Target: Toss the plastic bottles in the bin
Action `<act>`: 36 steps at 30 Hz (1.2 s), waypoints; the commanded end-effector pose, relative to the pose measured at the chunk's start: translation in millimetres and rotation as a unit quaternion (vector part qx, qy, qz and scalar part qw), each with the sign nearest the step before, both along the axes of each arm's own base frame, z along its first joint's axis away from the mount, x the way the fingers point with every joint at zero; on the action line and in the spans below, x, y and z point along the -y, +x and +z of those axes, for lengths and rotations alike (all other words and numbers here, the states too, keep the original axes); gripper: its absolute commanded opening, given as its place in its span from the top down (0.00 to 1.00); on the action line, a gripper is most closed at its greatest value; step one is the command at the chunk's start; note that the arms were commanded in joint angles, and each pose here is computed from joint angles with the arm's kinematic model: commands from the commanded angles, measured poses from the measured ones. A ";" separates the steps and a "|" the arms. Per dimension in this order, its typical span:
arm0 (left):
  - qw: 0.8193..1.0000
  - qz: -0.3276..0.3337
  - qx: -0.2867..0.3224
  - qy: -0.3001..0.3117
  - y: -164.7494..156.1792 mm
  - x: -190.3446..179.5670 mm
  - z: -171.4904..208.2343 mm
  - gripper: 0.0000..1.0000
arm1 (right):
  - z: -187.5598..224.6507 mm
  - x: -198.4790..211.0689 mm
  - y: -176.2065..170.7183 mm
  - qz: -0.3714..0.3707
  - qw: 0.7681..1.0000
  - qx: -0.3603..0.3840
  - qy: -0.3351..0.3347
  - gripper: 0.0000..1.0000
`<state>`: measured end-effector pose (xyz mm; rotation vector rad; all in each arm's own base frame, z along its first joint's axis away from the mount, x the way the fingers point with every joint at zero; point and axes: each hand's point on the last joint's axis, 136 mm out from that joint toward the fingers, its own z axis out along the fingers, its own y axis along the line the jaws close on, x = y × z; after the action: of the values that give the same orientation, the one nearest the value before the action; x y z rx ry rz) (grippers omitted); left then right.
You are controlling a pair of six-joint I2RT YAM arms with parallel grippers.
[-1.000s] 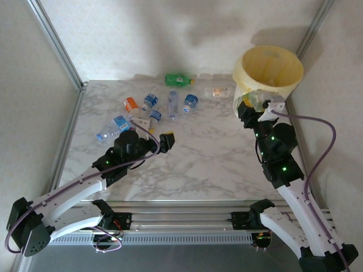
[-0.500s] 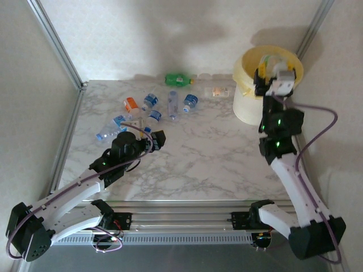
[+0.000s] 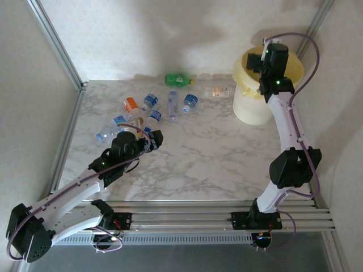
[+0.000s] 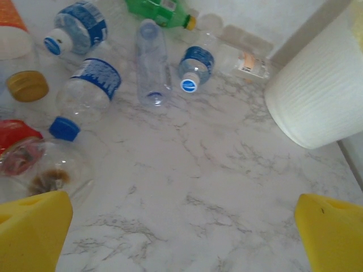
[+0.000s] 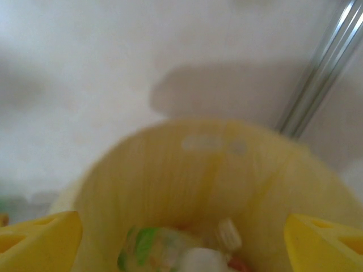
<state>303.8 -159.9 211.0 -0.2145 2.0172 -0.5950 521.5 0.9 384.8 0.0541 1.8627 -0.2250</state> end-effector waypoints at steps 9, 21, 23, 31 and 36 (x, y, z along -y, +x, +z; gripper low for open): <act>0.983 0.105 -0.125 0.086 26.1 -49.7 -60.5 0.00 | -3.7 -56.1 -137.2 0.136 0.967 -0.025 0.213 0.01; 0.958 0.101 -0.201 0.179 73.4 -51.5 -109.1 0.00 | -97.5 -110.4 -204.7 0.206 0.933 -0.147 0.256 0.01; 0.957 0.105 -0.211 0.169 75.3 -52.6 -117.2 0.00 | -104.6 -109.0 -208.5 0.204 0.933 -0.155 0.251 0.01; 0.957 0.125 -0.227 0.127 83.4 -57.4 -131.3 0.00 | -122.0 -108.5 -216.3 0.206 0.933 -0.171 0.243 0.01; 0.956 0.125 -0.235 0.120 85.2 -56.5 -140.9 0.00 | -131.7 -108.6 -219.2 0.207 0.932 -0.182 0.236 0.01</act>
<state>383.8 -102.3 72.4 -0.4594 2.4530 -0.1092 309.3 105.5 259.0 -0.0128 2.1937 0.5370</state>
